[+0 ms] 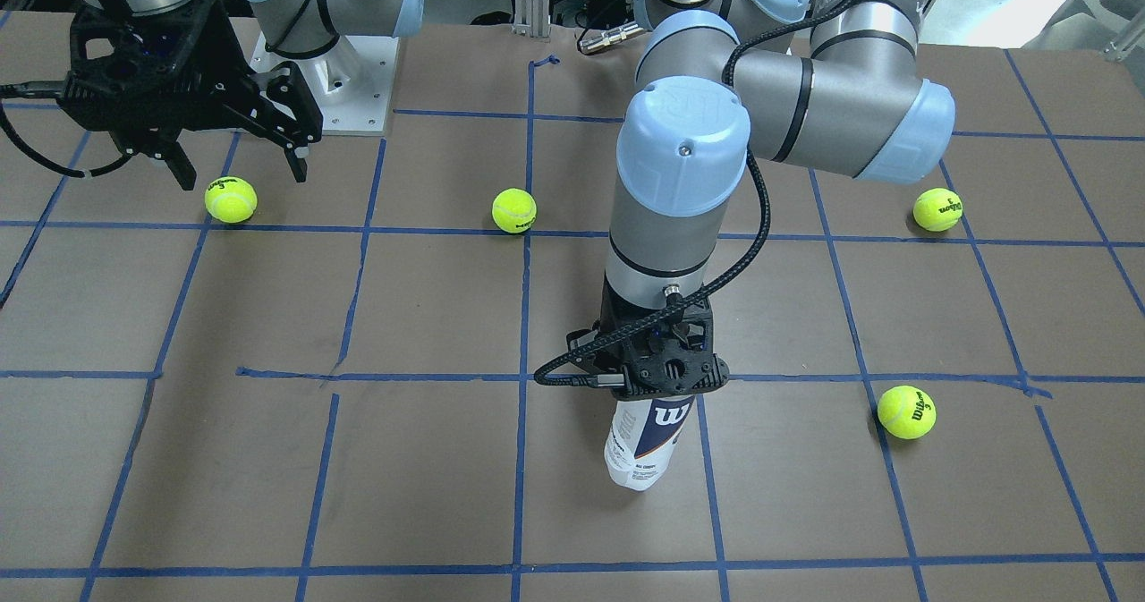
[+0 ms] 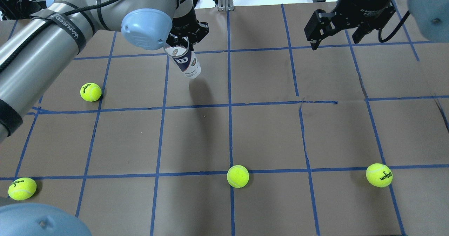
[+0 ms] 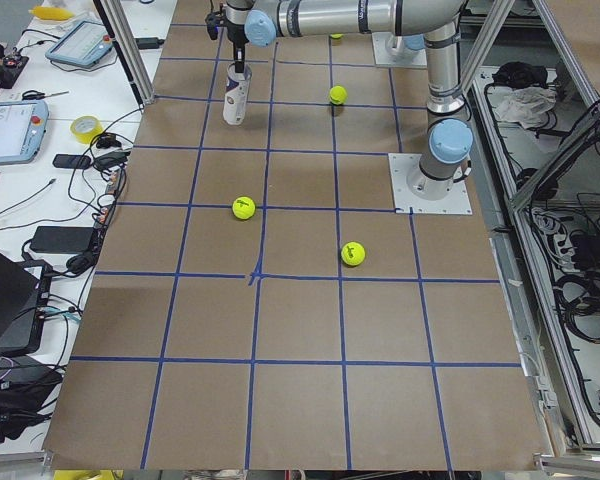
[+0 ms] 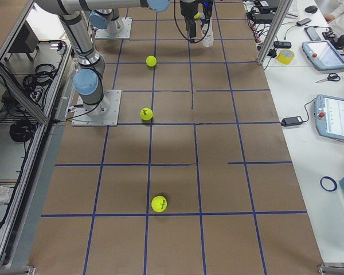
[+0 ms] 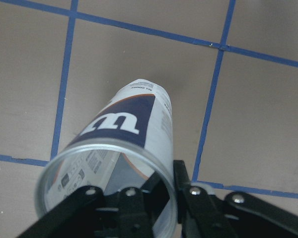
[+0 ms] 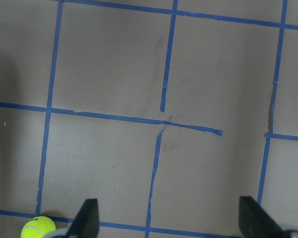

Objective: Lift up tennis ball bucket
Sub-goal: 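Rotate the can upright with the left gripper and set it down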

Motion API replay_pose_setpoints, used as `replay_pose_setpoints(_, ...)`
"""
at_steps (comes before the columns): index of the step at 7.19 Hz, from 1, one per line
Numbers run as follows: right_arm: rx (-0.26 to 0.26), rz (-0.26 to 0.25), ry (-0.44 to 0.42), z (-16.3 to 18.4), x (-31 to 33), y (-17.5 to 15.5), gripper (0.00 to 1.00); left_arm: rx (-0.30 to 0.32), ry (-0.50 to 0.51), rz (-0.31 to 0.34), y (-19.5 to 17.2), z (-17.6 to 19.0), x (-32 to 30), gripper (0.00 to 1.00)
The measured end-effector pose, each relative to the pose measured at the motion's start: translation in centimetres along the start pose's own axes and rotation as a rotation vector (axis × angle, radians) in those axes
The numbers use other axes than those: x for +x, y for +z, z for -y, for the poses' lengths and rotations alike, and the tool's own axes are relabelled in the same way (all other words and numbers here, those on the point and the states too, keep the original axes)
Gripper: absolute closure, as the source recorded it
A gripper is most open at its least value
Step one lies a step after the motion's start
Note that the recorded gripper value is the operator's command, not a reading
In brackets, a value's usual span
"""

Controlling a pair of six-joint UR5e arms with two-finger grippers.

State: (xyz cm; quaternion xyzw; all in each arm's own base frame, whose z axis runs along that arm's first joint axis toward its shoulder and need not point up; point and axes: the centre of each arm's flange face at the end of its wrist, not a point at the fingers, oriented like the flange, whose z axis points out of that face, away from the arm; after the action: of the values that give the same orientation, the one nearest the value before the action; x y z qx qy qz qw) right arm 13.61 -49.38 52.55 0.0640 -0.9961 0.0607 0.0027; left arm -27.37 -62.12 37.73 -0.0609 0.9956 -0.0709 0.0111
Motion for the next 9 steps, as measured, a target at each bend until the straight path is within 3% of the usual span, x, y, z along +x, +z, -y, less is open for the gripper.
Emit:
replay_pose_setpoints(1, -0.001, 0.001, -0.004, 0.0, 0.0, 0.1, 0.00, -0.003, 0.003, 0.008, 0.6, 0.1, 0.2, 0.98)
replay_pose_setpoints(2, -0.002, 0.001, -0.009, 0.1, 0.0, 0.1, 0.00, -0.010, 0.008, 0.009, 1.3, 0.3, 0.4, 0.55)
replay_pose_setpoints(3, -0.002, 0.002, -0.012, 0.1, 0.0, 0.1, 0.00, -0.020, 0.019, 0.010, 1.9, 0.3, 0.5, 0.01)
replay_pose_setpoints(7, -0.003, 0.003, -0.013, 0.1, 0.0, 0.2, 0.00, -0.035, 0.048, 0.009, 2.6, 0.5, 0.5, 0.00)
replay_pose_setpoints(9, -0.003, 0.003, -0.013, 0.1, 0.0, 0.2, 0.00, 0.008, 0.074, -0.003, -0.3, 0.7, 0.3, 0.00)
